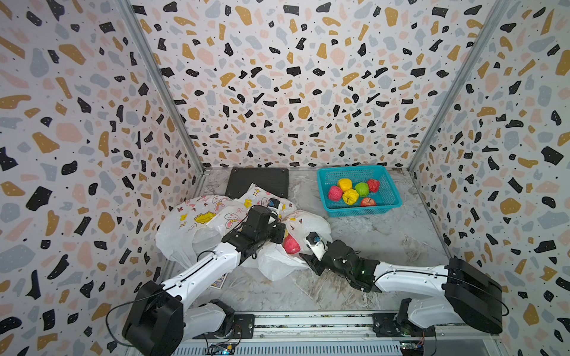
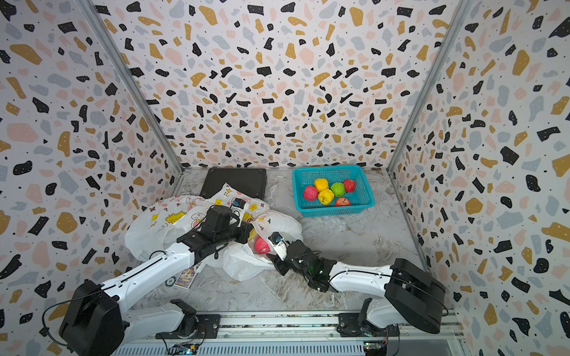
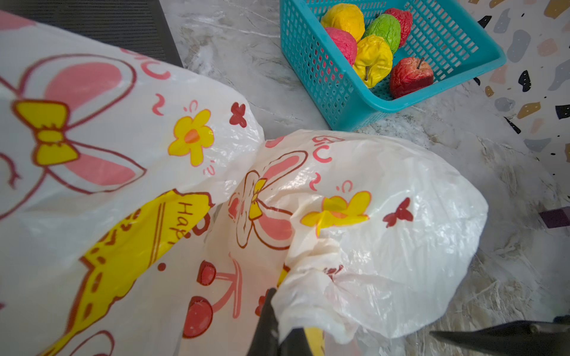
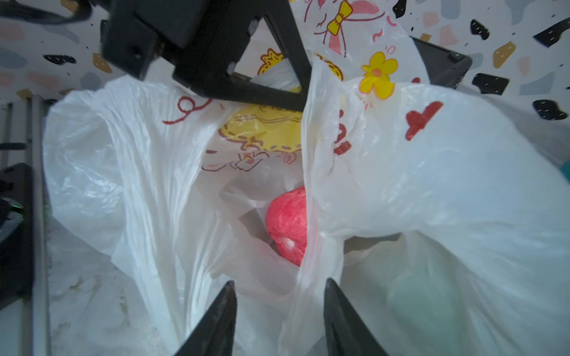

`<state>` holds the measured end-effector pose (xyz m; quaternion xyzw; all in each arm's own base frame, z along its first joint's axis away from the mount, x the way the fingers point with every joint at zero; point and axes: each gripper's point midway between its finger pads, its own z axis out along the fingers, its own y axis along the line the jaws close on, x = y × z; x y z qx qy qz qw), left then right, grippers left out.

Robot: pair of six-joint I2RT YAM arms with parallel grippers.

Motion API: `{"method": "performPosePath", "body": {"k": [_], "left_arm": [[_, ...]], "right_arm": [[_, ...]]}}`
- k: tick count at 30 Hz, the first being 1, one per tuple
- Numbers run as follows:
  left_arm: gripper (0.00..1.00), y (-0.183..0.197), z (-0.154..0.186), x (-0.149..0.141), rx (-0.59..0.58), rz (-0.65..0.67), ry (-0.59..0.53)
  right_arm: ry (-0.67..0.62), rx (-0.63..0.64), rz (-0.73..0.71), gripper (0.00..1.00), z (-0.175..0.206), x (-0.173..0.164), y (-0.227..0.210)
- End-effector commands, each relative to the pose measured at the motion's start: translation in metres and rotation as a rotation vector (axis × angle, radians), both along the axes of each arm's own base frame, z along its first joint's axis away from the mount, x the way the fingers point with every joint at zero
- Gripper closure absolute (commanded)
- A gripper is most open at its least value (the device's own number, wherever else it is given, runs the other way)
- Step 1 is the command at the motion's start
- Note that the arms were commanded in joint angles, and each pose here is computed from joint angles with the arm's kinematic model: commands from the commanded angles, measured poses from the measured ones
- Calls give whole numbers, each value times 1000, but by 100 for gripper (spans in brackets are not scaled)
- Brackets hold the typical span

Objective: Untie the knot of a plastic bag & take out the apple
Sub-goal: Pick up the apple from the plastic bag.

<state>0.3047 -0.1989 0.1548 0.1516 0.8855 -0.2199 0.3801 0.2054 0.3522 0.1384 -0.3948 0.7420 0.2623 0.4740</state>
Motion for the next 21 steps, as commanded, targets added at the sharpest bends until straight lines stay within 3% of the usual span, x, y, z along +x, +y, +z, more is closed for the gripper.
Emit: {"method": "performPosePath", "body": {"k": [1,8,12,16,21], "left_arm": [[100,-7,18,6,-33,-29,-56],[100,-13,14,2,-38,-74,-44],[100,-14,18,0,-47,-83,-53],[100,-16,20,-2,-57,-95,-54],[100,-19,17,-2,-65,-101,-44]], "right_arm": [[-8,-14,56,57,9,4,23],[15,-84,-6,60,-6,31,46],[29,-137,-89,49,-24,50,44],[48,-147,-182,31,-41,71,35],[98,-177,-201,29,-66,87,37]]}}
